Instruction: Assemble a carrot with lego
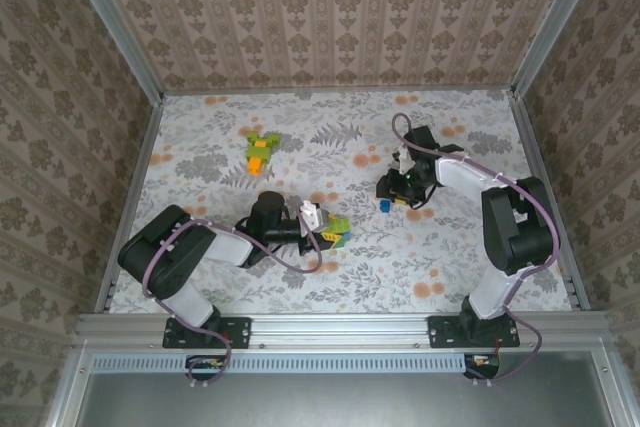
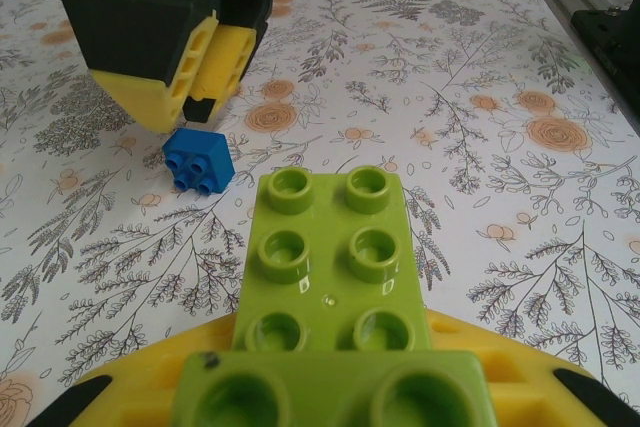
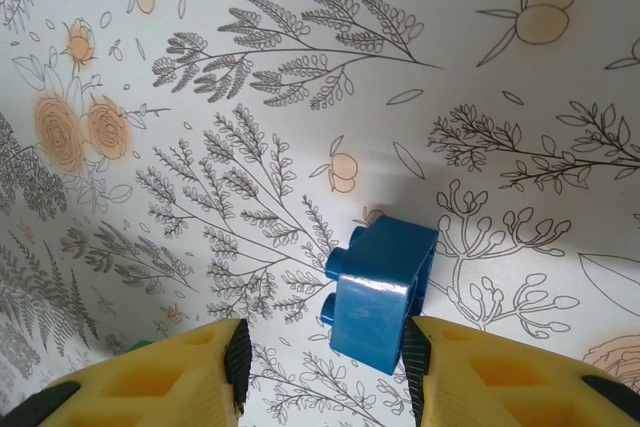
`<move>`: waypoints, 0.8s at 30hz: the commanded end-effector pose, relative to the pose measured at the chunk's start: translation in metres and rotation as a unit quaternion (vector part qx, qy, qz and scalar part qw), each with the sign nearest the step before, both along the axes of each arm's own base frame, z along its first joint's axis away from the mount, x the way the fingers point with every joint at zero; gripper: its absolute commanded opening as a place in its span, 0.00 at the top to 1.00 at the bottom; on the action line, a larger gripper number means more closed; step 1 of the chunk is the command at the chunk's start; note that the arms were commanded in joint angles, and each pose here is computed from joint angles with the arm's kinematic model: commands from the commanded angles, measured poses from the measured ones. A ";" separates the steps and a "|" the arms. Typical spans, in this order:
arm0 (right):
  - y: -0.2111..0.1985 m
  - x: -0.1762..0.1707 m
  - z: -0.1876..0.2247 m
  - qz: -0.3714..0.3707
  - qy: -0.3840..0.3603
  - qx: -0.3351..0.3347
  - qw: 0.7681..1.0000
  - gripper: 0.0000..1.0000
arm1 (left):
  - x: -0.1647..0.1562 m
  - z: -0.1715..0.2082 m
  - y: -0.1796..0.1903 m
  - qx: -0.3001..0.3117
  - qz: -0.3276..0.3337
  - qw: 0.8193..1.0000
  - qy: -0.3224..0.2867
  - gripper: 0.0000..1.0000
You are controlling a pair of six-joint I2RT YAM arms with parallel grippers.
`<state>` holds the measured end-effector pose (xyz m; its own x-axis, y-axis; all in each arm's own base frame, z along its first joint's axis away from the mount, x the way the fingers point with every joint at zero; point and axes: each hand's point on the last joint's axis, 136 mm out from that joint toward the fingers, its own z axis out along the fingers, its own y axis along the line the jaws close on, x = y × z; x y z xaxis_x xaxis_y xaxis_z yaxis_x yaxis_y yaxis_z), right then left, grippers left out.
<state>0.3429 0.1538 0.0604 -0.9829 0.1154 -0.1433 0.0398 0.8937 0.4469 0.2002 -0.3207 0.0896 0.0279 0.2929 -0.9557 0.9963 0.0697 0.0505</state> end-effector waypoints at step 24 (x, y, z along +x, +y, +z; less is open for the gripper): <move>-0.011 -0.007 0.003 0.028 0.015 -0.271 0.962 0.41 | -0.003 -0.039 0.010 0.060 0.014 0.997 0.039 0.72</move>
